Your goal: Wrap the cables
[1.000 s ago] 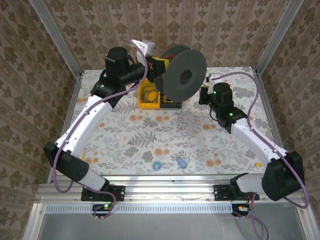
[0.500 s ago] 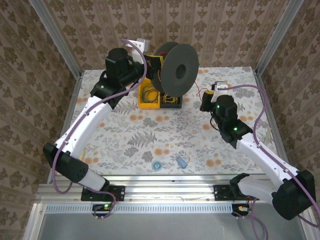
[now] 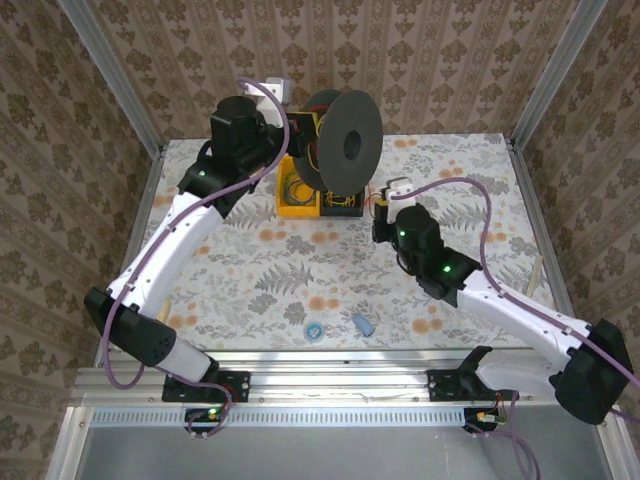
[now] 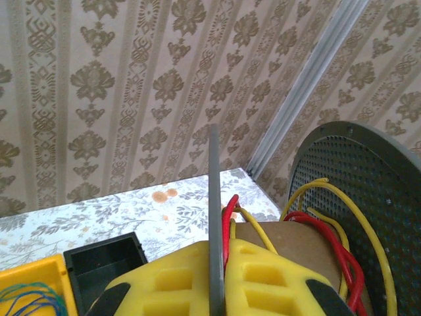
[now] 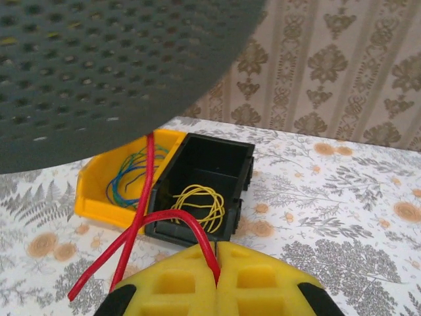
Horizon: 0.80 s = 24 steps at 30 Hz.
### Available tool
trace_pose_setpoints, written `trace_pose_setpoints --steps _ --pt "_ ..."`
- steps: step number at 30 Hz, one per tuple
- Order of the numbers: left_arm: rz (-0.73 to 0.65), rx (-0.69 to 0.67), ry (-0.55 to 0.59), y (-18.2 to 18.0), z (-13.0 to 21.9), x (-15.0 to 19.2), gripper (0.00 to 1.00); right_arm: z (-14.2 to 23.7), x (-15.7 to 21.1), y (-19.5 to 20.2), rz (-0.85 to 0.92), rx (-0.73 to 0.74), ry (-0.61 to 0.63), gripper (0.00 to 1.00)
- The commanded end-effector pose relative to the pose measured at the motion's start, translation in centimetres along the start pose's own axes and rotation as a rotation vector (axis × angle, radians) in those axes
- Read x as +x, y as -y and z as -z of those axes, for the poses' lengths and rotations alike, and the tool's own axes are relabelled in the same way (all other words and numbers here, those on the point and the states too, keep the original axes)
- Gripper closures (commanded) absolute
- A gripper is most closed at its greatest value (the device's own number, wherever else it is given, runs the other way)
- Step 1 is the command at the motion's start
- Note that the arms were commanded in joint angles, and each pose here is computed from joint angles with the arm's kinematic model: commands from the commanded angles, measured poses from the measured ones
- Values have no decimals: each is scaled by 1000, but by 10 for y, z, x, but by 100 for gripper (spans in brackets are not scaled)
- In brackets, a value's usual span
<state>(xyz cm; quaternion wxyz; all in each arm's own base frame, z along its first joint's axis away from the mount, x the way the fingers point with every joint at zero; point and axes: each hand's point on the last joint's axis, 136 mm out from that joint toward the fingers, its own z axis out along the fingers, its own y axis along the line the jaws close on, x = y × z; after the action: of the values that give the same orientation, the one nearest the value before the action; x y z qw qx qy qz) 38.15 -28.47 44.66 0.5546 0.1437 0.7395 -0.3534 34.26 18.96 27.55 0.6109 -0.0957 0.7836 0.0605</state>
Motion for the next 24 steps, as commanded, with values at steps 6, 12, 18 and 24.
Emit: trace_pose_setpoints --steps 6,12,18,24 --pt "-20 -48 195 1 19 -63 100 -2 -28 -49 202 -75 44 100" --pt "-23 -63 151 -4 10 -53 100 6 -44 -76 308 -139 106 100" --pt "-34 -77 89 -9 0 -41 100 30 -65 -99 396 -299 215 100" --pt "-32 -79 50 -12 -7 -30 100 44 -82 -105 474 -353 258 100"
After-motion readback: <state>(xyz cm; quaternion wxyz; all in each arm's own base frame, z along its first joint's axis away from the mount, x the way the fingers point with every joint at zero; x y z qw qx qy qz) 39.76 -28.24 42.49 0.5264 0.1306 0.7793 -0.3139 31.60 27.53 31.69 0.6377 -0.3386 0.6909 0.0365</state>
